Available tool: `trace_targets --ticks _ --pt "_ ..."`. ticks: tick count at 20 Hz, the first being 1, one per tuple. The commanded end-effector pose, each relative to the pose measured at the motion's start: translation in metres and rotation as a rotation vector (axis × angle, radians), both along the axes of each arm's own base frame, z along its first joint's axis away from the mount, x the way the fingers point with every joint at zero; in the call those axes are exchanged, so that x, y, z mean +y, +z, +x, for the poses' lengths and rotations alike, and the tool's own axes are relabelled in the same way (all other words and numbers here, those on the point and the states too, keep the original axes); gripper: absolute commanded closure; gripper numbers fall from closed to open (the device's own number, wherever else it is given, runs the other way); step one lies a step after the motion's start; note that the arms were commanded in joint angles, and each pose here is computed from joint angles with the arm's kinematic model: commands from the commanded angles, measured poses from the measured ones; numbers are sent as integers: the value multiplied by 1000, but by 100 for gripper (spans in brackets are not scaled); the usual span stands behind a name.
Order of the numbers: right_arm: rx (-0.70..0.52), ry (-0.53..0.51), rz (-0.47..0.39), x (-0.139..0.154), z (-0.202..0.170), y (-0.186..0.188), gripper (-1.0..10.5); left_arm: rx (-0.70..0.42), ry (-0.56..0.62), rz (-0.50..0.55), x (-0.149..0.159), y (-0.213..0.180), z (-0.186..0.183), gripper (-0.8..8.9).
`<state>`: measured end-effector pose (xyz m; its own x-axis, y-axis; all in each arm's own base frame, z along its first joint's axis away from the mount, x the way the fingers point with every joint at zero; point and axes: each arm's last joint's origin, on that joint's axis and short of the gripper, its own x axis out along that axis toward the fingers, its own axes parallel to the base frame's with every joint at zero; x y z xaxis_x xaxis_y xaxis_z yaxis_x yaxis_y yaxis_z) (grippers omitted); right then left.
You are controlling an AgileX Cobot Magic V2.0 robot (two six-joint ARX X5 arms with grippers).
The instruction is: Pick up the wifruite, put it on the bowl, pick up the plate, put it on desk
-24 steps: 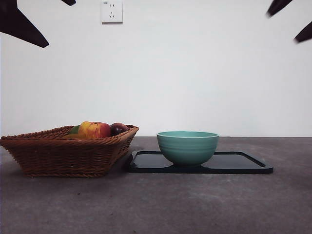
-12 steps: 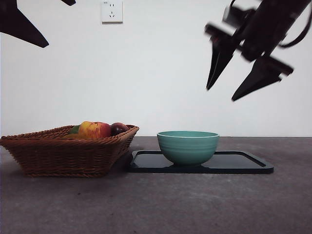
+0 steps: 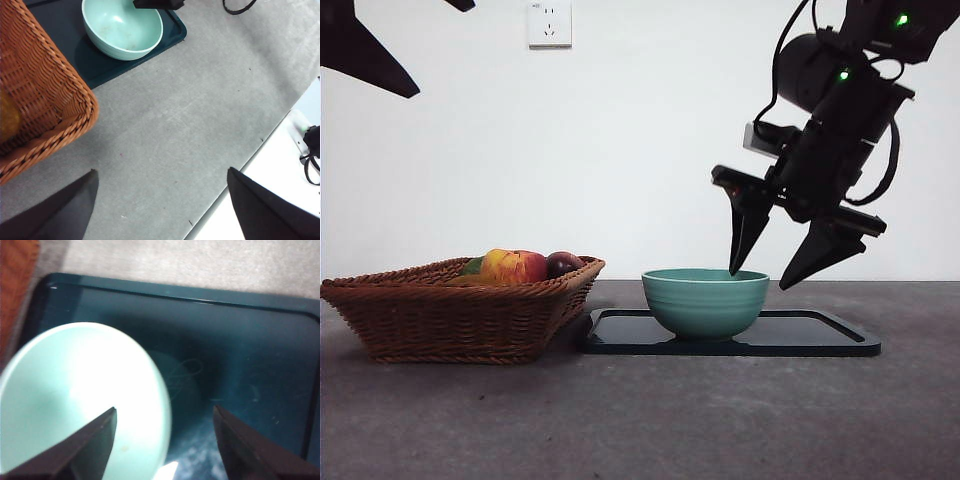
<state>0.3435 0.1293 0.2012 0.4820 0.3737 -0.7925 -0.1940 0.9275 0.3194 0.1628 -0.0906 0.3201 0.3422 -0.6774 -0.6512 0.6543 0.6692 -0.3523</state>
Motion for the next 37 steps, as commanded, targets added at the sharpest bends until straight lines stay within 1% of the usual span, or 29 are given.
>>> trace_targets --ticks 1,5,8,12,15,19,21,23,26,29,33,37 --pt "-16 8 -10 4 7 -4 737 -20 -24 1 -2 3 1 408" --pt "-20 10 -7 4 8 -4 855 -21 -24 1 -2 3 1 408" --pt "-21 11 -7 5 8 -4 920 -21 -24 1 -2 3 1 408" --pt "-28 11 -3 5 8 -3 932 -22 -25 2 -2 3 1 408" --pt "-63 16 4 2 1 15 932 -23 -26 2 -2 3 1 408" --pt "-176 35 35 -7 -28 72 932 -23 -26 2 -2 3 1 408" --pt "-211 72 34 -11 -54 99 932 -24 -26 2 -1 3 1 408" --pt "-213 108 25 -12 -82 118 932 -23 -26 2 -1 3 1 408" --pt "-209 150 1 -10 -116 131 932 -22 -26 3 -1 3 1 408" --pt "-240 181 -36 -4 -143 125 932 -21 -26 3 -1 3 0 408" --pt "-176 247 -71 7 -161 87 932 -21 -26 3 -1 3 0 408" --pt "-153 259 -41 19 -165 46 932 -20 -25 3 -1 3 0 408"
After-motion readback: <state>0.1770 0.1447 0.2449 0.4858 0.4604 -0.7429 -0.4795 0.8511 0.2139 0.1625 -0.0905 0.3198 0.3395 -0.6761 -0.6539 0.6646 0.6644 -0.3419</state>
